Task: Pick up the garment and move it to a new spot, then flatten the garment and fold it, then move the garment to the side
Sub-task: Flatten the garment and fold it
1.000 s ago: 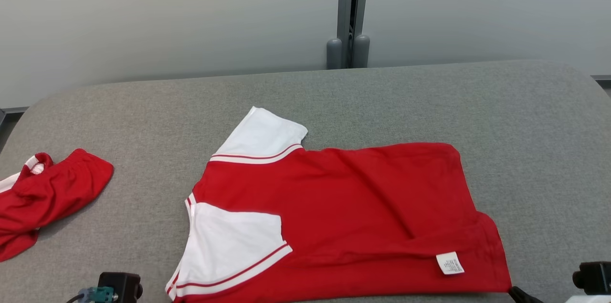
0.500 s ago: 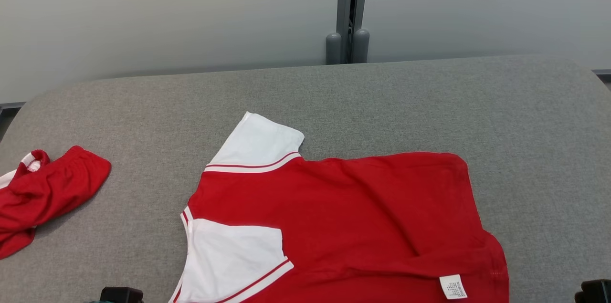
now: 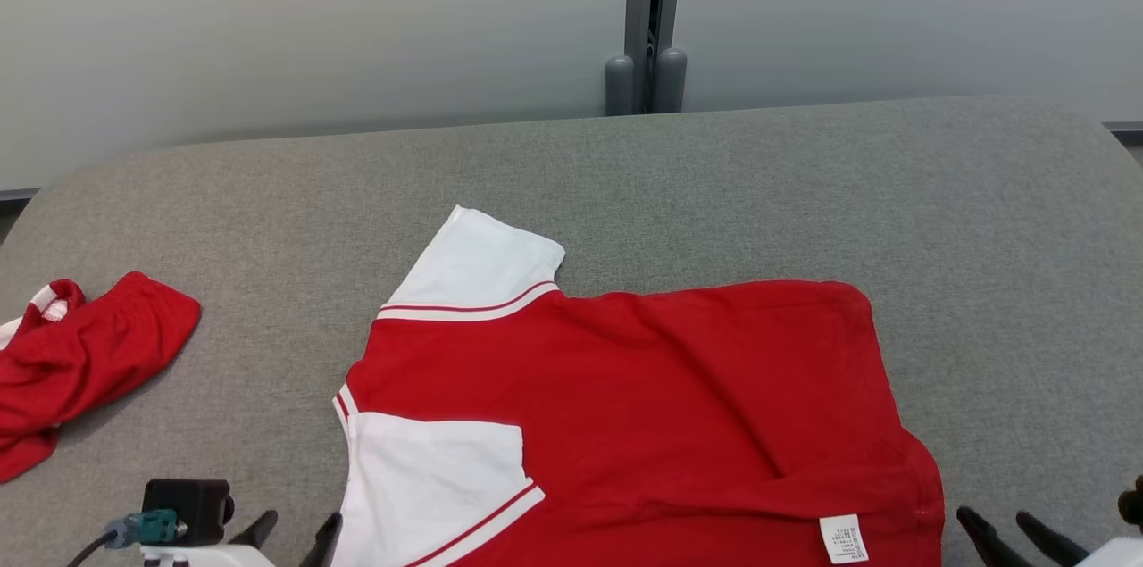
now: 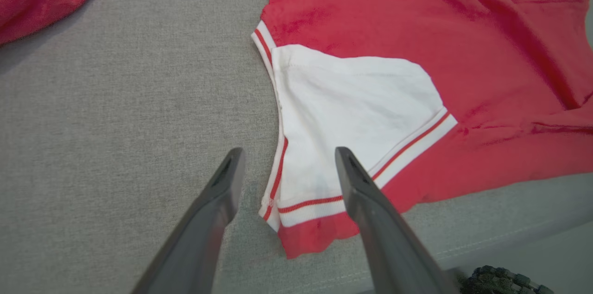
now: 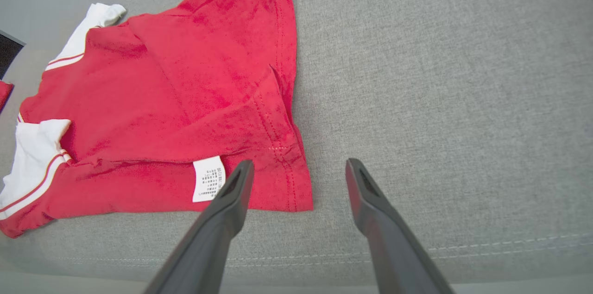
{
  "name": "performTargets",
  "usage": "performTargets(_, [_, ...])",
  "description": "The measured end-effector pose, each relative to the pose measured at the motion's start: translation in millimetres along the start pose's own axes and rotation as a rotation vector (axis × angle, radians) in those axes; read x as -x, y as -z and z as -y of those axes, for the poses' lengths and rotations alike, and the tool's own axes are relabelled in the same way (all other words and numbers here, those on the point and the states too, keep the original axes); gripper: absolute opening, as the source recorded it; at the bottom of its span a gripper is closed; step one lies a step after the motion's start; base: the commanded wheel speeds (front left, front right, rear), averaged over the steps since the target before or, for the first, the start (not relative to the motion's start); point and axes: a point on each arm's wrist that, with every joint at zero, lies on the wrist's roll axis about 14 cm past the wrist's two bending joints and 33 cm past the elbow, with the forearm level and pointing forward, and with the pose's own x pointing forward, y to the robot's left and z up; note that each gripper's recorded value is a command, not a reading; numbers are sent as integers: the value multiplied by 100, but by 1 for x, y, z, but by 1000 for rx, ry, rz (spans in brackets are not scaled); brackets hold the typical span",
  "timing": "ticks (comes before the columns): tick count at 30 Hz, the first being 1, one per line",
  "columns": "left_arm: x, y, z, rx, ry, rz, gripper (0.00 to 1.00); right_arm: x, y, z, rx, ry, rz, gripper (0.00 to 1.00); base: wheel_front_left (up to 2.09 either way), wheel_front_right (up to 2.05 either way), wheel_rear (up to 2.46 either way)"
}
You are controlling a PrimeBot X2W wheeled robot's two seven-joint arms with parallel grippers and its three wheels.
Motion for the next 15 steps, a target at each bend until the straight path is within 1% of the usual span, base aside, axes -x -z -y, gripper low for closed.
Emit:
performTargets(4, [-11, -38, 3, -49, 13, 104, 100, -9, -36, -13, 3, -34, 121, 100, 0, 0, 0])
performTargets(5, [-11, -38, 3, -49, 13, 104, 100, -9, -36, -13, 3, -34, 121, 100, 0, 0, 0])
performTargets(8, [-22, -74, 11, -104, 45, 172, 100, -20, -58, -17, 17, -42, 171, 100, 0, 0, 0])
performTargets(11, [-40, -105, 12, -149, 63, 201, 100, -36, -83, -20, 35, -42, 223, 100, 0, 0, 0])
performTargets(15, [-72, -138, 18, -195, 111, 196, 100, -64, -109, -22, 54, -37, 258, 100, 0, 0, 0])
